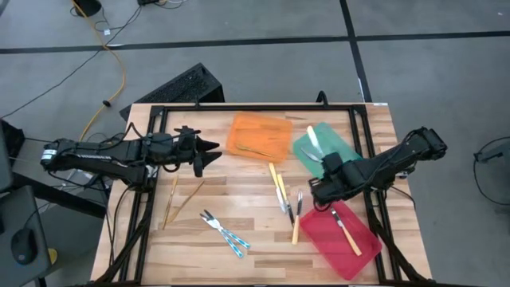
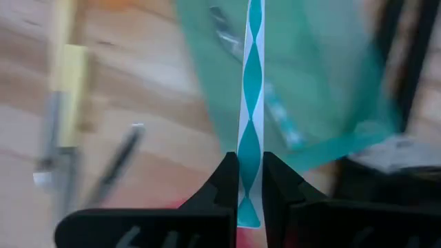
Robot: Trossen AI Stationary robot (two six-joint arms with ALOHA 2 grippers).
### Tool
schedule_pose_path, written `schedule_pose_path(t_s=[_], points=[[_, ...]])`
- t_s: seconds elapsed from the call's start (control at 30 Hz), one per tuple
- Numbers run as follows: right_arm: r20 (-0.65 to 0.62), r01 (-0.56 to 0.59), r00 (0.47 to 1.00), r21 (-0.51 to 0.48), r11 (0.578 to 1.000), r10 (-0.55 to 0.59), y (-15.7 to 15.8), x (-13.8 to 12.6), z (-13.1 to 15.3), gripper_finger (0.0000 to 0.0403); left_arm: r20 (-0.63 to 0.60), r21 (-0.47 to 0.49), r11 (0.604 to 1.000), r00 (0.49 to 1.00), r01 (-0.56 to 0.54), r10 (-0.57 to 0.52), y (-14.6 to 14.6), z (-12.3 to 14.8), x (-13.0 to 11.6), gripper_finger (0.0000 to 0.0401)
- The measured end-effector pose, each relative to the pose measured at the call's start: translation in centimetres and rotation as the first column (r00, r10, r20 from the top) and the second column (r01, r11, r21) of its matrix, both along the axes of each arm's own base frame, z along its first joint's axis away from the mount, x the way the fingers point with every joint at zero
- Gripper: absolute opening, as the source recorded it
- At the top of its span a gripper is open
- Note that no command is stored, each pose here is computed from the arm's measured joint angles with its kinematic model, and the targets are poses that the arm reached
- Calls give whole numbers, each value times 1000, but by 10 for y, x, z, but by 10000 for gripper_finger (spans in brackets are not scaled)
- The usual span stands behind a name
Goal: Sort silverware by color (type)
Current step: Put the top white patterned knife into the blue bin
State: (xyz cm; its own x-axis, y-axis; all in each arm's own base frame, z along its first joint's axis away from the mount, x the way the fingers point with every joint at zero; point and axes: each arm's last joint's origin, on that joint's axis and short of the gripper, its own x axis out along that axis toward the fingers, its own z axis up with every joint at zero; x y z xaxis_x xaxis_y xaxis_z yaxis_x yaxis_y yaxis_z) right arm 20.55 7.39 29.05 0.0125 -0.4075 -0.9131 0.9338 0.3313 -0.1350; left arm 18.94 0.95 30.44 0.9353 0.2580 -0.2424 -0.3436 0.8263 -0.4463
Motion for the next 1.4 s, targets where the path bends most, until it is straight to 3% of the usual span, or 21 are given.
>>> schedule_pose_path(t_s=[0.1, 0.27, 0.47, 0.73, 0.97, 1.4], points=[[-39, -91, 995, 4, 996, 91, -5, -8, -4, 41, 2, 0, 1000, 1000, -2, 2, 0, 0, 0, 200], [-124, -147, 981, 29, 989, 149, -17, -32, -18, 41, 8, -16, 1000, 1000, -19, 20, 0, 0, 0, 200], [-61, -175, 983, 12, 985, 175, -30, -62, -29, 41, 6, -11, 996, 996, -90, 90, 2, 0, -1, 200], [3, -173, 985, 29, 985, 173, -45, -94, -64, 41, 12, -7, 985, 985, -174, 174, 5, 0, -2, 200], [34, -210, 977, 33, 977, 209, -53, -94, -87, 41, 23, -41, 977, 977, -210, 211, 5, 0, -2, 200], [-61, -64, 996, 30, 998, 65, -75, -83, -108, 46, 28, -54, 972, 973, -228, 230, 6, 0, -2, 200]])
